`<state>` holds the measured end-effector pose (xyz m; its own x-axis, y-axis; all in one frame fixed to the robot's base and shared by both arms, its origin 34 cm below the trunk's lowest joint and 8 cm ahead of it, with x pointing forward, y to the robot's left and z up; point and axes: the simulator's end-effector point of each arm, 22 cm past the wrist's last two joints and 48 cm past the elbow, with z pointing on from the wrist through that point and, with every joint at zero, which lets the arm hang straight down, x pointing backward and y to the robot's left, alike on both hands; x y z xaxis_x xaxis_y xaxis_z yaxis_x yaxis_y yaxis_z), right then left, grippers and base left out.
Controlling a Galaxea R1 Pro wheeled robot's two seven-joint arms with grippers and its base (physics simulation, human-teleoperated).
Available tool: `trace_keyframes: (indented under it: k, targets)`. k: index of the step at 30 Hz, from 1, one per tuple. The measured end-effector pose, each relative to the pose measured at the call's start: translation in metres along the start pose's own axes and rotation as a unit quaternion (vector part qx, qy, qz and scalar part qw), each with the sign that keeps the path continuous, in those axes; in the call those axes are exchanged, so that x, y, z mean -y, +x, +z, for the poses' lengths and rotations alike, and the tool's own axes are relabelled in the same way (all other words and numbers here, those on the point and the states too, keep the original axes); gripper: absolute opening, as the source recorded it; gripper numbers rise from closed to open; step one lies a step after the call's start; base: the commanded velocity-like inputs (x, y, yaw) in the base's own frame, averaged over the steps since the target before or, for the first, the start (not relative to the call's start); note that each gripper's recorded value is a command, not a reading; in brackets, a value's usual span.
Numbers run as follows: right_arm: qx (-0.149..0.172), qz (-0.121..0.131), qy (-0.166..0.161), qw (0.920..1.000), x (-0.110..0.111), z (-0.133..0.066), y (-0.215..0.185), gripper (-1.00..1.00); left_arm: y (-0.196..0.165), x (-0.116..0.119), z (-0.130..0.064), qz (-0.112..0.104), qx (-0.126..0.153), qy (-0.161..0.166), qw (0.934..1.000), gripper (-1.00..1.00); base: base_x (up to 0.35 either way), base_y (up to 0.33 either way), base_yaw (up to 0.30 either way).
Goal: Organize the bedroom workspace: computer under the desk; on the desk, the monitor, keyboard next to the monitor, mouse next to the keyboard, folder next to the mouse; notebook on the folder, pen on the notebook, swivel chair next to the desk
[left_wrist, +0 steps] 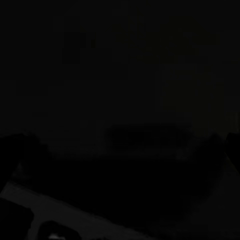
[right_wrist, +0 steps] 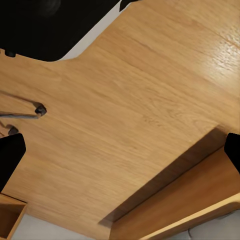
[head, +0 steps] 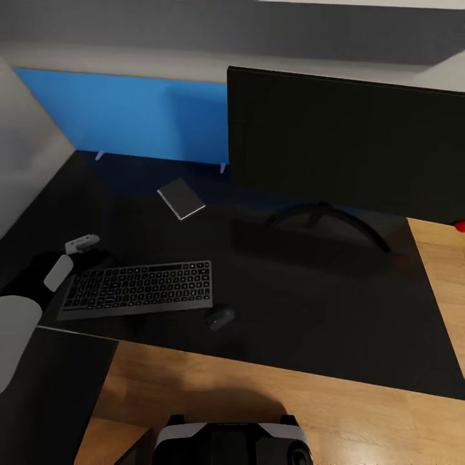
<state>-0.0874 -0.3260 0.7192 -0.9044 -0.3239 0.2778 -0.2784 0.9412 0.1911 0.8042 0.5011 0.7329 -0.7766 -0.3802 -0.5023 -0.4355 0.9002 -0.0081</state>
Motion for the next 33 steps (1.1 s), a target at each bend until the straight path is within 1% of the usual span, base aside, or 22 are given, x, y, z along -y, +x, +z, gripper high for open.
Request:
trace_keyframes:
  k: [10,33]
  targets:
    - [0.000,0.000,0.001,1.0000,0.0013,-0.0002,0.0004,1.00,-0.0031,-0.0038,-0.0008,-0.004,0.003,-0.003,1.0000,1.00,-0.162,-0.053,0.000]
    - [-0.001,0.000,0.001,1.0000,0.0013,-0.0002,0.0006,1.00,-0.0058,-0.0078,-0.0017,-0.006,0.005,-0.003,1.0000,1.00,-0.004,-0.001,0.000]
